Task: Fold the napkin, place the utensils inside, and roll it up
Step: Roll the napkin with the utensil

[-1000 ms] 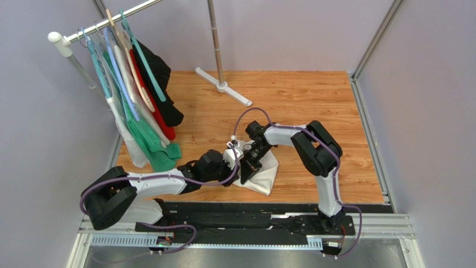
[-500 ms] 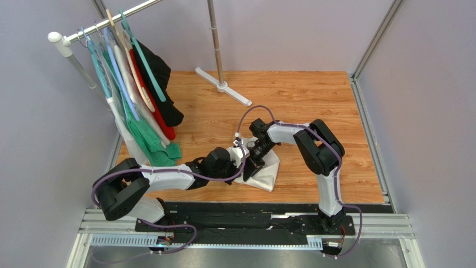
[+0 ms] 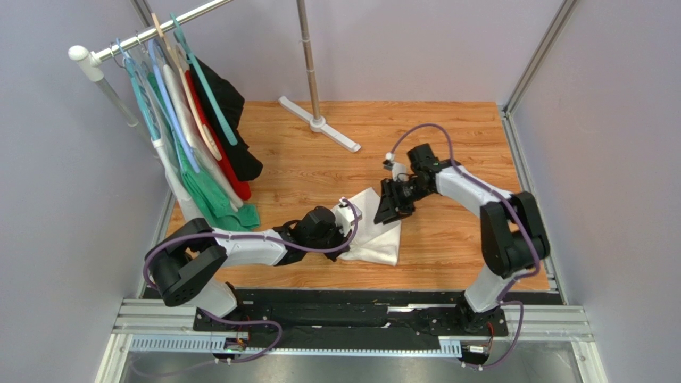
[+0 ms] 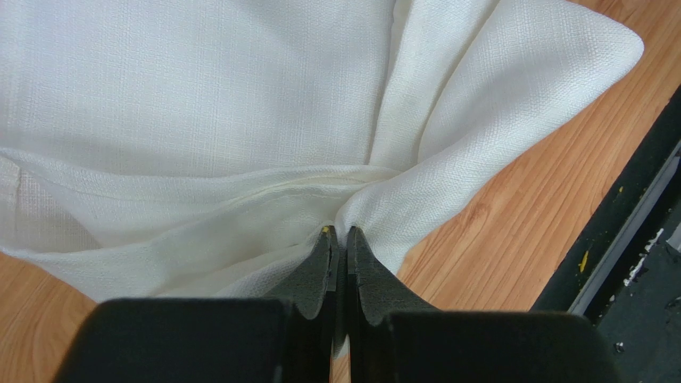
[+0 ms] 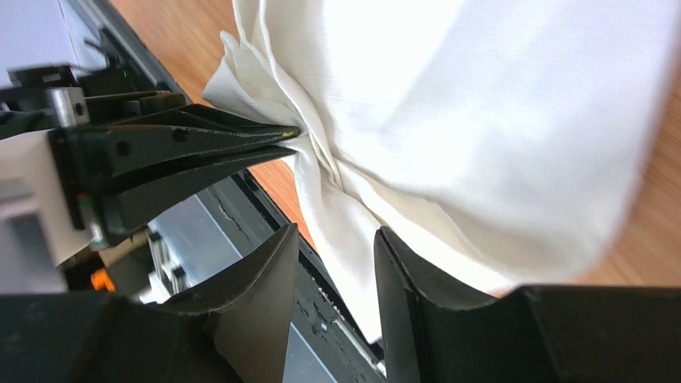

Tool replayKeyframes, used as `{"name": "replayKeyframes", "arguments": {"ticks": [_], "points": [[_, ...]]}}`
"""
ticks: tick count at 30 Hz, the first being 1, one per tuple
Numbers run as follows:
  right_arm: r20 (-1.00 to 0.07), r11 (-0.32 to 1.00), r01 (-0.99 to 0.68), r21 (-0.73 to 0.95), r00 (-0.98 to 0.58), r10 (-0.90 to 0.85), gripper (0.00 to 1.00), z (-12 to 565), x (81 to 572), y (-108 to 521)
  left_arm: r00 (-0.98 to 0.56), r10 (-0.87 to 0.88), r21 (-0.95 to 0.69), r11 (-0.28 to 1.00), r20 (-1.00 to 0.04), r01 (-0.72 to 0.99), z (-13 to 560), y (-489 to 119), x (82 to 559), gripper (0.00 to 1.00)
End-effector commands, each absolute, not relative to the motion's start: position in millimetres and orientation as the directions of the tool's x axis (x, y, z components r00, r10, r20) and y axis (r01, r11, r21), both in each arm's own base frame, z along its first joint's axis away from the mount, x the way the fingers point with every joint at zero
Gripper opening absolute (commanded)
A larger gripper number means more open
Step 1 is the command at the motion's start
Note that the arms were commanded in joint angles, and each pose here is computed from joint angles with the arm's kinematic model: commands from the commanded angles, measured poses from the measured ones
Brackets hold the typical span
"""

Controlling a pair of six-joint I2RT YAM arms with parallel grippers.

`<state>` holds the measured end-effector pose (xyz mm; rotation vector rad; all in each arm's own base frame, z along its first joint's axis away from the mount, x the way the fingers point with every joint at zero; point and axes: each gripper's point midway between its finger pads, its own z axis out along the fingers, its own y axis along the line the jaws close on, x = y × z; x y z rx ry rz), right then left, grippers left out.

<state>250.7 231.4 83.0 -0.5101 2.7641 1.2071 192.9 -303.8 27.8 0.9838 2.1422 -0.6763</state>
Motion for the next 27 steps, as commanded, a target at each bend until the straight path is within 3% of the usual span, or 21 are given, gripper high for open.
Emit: {"name": "replayKeyframes", "arguments": {"ticks": [1,3,7,9,12,20,27], "points": [[-0.353,0.737,-0.262,0.623,-0.935,-0.034,0.44,120,275,194,-0.565,0.507,-0.239,0.569,-0.651,0.787,2,-297,172,0.04],[-0.394,0.794,-0.200,0.574,-0.918,0.054,0.44,123,276,176,-0.580,0.520,-0.247,0.574,-0.627,0.781,-5,-295,171,0.04],[-0.639,0.828,-0.278,0.487,-0.759,0.121,0.44,181,267,166,-0.642,0.490,-0.332,0.578,-0.590,0.745,-5,-292,170,0.04],[-0.738,0.853,-0.375,0.364,-0.675,0.019,0.44,192,254,178,-0.666,0.483,-0.369,0.574,-0.568,0.731,0,-292,171,0.04],[-0.801,0.839,-0.491,0.234,-0.586,-0.121,0.44,193,229,201,-0.689,0.509,-0.367,0.595,-0.516,0.715,0,-287,170,0.04],[-0.860,0.679,-0.734,-0.008,-0.342,-0.379,0.44,163,154,278,-0.778,0.509,-0.420,0.655,-0.368,0.628,-1,-273,160,0.03],[-0.828,0.607,-0.786,-0.118,-0.260,-0.497,0.44,128,134,306,-0.815,0.506,-0.455,0.677,-0.284,0.579,-5,-266,157,0.03]]}}
